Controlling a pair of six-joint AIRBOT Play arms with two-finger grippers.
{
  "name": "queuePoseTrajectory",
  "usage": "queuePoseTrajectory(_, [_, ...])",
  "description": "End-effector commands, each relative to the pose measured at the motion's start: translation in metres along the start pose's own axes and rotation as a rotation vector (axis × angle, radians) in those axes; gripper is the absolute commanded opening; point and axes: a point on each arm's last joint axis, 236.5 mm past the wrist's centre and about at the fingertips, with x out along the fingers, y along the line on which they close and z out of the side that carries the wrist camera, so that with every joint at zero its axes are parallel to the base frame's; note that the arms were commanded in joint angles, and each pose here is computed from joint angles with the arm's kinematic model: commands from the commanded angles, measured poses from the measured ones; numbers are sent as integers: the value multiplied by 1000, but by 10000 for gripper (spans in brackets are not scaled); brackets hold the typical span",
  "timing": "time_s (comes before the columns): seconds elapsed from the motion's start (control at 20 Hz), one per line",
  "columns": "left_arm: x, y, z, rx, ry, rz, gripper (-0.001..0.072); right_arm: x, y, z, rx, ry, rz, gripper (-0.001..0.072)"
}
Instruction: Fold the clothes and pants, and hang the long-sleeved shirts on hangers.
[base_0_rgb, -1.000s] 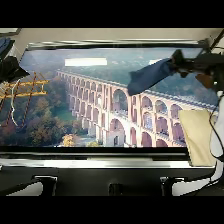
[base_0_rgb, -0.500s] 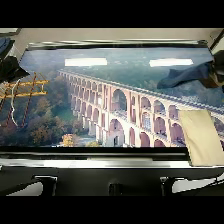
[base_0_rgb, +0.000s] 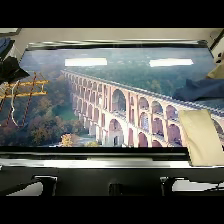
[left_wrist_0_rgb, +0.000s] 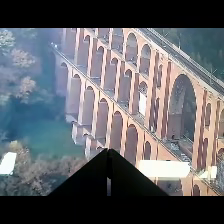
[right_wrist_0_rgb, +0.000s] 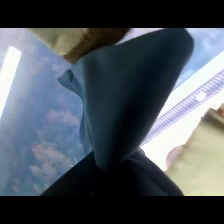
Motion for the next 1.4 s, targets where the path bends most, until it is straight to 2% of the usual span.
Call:
queuePoseTrajectory(0.0, [0, 1, -6, 0, 26, 2, 15, -19, -35, -13, 51, 44, -151, 24])
queuePoseTrajectory(0.3, [0, 1, -11, 0, 46, 4, 15, -34, -93, -62, 123, 225, -408, 25])
queuePoseTrajectory(0.5, [0, 1, -12, -2, 53, 4, 15, -38, -119, -91, 166, 327, -517, 25])
queuePoseTrajectory(0.8, [-1, 2, -18, -1, 75, 6, 15, -66, -165, -102, 114, 360, -719, 27])
queuePoseTrajectory(1.15, [-1, 2, -19, -2, 82, 6, 15, -76, -183, -98, 38, 366, -797, 27])
queuePoseTrajectory(1.35, [-1, 2, -19, -2, 82, 6, 15, -71, -210, -129, 17, 484, -868, 27])
